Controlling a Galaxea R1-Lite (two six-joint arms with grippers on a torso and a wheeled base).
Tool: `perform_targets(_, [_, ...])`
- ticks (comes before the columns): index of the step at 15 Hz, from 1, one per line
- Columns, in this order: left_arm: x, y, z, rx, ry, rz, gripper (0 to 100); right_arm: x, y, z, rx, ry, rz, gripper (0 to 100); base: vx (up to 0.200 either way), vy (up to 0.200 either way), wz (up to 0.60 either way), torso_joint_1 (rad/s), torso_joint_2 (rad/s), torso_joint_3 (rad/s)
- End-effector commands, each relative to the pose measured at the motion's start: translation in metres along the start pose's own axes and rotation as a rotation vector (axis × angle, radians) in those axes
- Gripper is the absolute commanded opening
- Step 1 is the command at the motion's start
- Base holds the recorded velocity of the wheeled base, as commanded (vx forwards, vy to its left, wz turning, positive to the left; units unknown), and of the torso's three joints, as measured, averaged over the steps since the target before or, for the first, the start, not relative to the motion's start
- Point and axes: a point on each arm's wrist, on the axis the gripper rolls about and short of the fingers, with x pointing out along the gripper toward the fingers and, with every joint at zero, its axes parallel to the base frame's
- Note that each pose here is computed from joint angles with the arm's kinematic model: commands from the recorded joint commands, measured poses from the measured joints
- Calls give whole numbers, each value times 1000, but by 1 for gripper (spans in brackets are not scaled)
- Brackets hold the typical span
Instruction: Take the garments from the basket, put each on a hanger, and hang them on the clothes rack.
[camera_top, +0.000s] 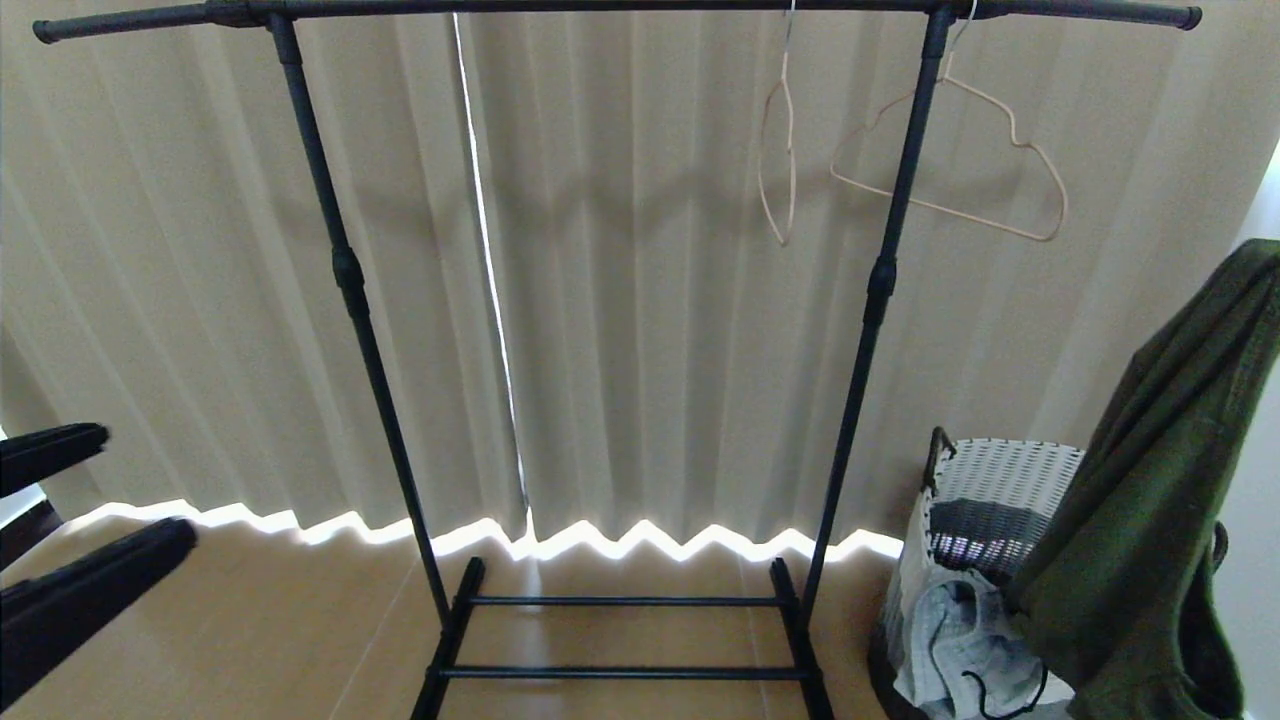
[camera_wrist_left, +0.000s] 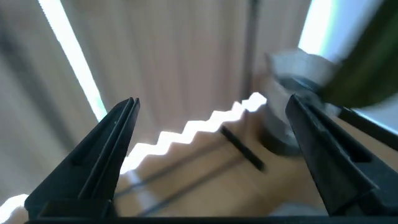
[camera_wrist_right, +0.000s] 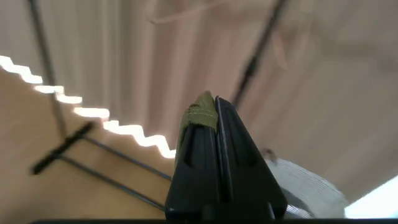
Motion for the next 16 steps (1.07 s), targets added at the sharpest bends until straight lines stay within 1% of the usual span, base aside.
perform_targets(1, [75, -6, -3, -34, 155, -179, 100, 36, 14, 3, 34, 49, 102, 0, 0, 0, 0, 0, 0, 0])
perform_targets(2, [85, -10, -4, -40, 160, -209, 100, 40, 18, 3, 55, 55, 127, 0, 0, 0, 0, 0, 0, 0])
perform_targets(3, [107, -22, -5, -48, 169, -257, 100, 46, 25, 2, 93, 71, 159, 0, 0, 0, 0, 0, 0, 0])
perform_targets(5, [139, -48, -11, -36, 203, -285, 100, 55, 31, -3, 100, 104, 187, 0, 0, 0, 0, 0, 0, 0])
perform_targets(6, [143, -52, -12, -34, 208, -289, 100, 56, 32, -4, 101, 108, 190, 0, 0, 0, 0, 0, 0, 0])
perform_targets(7, [161, -79, -18, -41, 236, -322, 100, 62, 36, -6, 116, 127, 206, 0, 0, 0, 0, 0, 0, 0])
perform_targets(8, [169, -93, -21, -57, 253, -346, 100, 65, 39, -6, 129, 128, 217, 0, 0, 0, 0, 0, 0, 0])
perform_targets(9, [178, -109, -25, -72, 273, -370, 100, 65, 43, -4, 143, 102, 233, 0, 0, 0, 0, 0, 0, 0])
perform_targets(10, [188, -124, -29, -80, 296, -377, 100, 65, 46, -2, 152, 81, 248, 0, 0, 0, 0, 0, 0, 0])
perform_targets(12, [205, -151, -38, -94, 327, -361, 100, 64, 48, 1, 154, 63, 264, 0, 0, 0, 0, 0, 0, 0])
perform_targets(13, [209, -157, -38, -103, 326, -360, 100, 63, 49, 1, 154, 62, 268, 0, 0, 0, 0, 0, 0, 0])
perform_targets(14, [217, -172, -39, -129, 317, -374, 100, 62, 50, 2, 154, 57, 273, 0, 0, 0, 0, 0, 0, 0])
perform_targets(16, [232, -183, -44, -135, 318, -377, 100, 61, 49, 4, 156, 51, 276, 0, 0, 0, 0, 0, 0, 0])
